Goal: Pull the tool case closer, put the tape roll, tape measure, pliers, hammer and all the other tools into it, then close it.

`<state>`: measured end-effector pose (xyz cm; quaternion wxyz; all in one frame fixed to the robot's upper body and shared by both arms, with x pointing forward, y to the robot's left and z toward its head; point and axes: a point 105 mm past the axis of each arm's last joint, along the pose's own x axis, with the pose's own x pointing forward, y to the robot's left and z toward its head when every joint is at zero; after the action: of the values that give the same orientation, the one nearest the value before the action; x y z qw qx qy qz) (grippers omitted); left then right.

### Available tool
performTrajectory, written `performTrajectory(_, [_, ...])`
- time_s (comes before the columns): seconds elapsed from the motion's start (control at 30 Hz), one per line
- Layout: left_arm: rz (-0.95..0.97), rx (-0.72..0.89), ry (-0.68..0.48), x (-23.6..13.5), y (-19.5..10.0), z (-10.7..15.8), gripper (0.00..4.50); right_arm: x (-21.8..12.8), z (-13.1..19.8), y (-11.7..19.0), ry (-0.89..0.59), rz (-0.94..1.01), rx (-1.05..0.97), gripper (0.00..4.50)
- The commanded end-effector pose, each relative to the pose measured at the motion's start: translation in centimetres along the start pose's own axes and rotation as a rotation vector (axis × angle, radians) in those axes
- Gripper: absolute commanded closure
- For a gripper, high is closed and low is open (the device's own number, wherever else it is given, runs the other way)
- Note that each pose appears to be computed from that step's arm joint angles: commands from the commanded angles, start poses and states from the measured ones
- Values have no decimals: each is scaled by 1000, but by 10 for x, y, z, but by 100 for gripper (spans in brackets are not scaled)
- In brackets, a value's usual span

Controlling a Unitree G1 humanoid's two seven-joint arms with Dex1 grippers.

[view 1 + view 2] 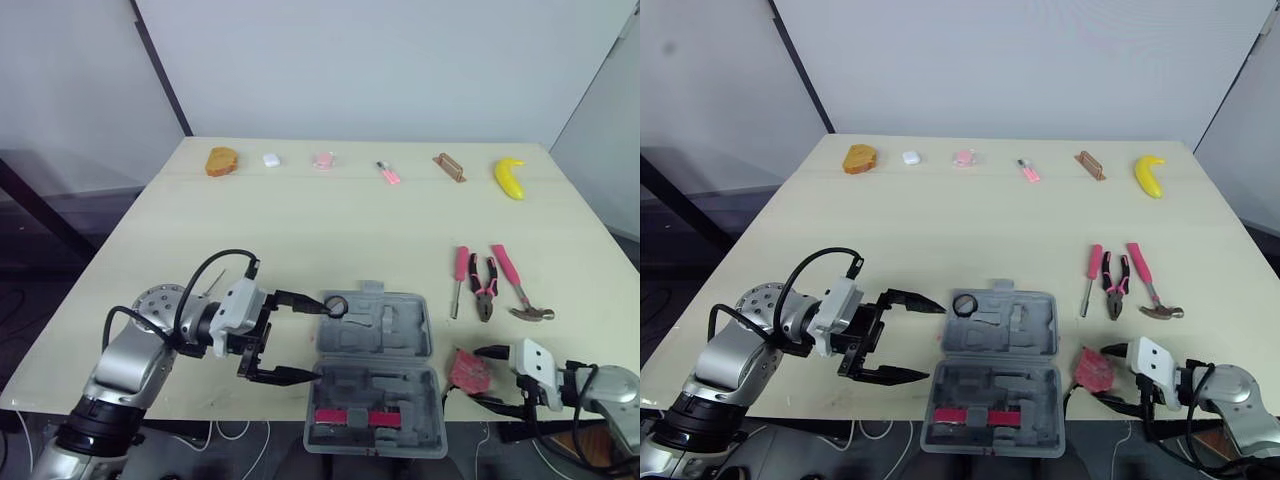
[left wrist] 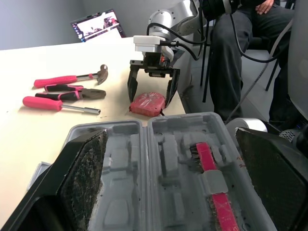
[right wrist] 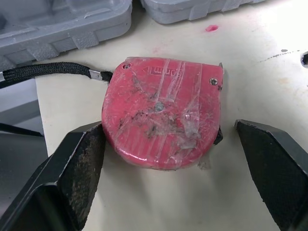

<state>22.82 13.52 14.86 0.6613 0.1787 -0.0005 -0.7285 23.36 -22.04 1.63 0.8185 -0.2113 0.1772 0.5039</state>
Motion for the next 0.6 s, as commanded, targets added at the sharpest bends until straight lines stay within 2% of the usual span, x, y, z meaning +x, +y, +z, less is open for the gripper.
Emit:
performTrajectory(0.03, [-14, 35, -10, 0, 1, 5, 0, -7, 14, -5, -52, -72, 27, 8])
performTrajectory(0.27, [-31, 44, -7, 1, 5, 5, 0, 0, 13, 6, -50, -78, 67, 8])
performTrajectory(0.57, [-42, 50, -14, 3, 8, 8, 0, 5, 13, 4, -59, -113, 103, 8])
performTrajectory(0.6, [-42, 50, -17, 3, 8, 8, 0, 6, 13, 5, -57, -115, 103, 31])
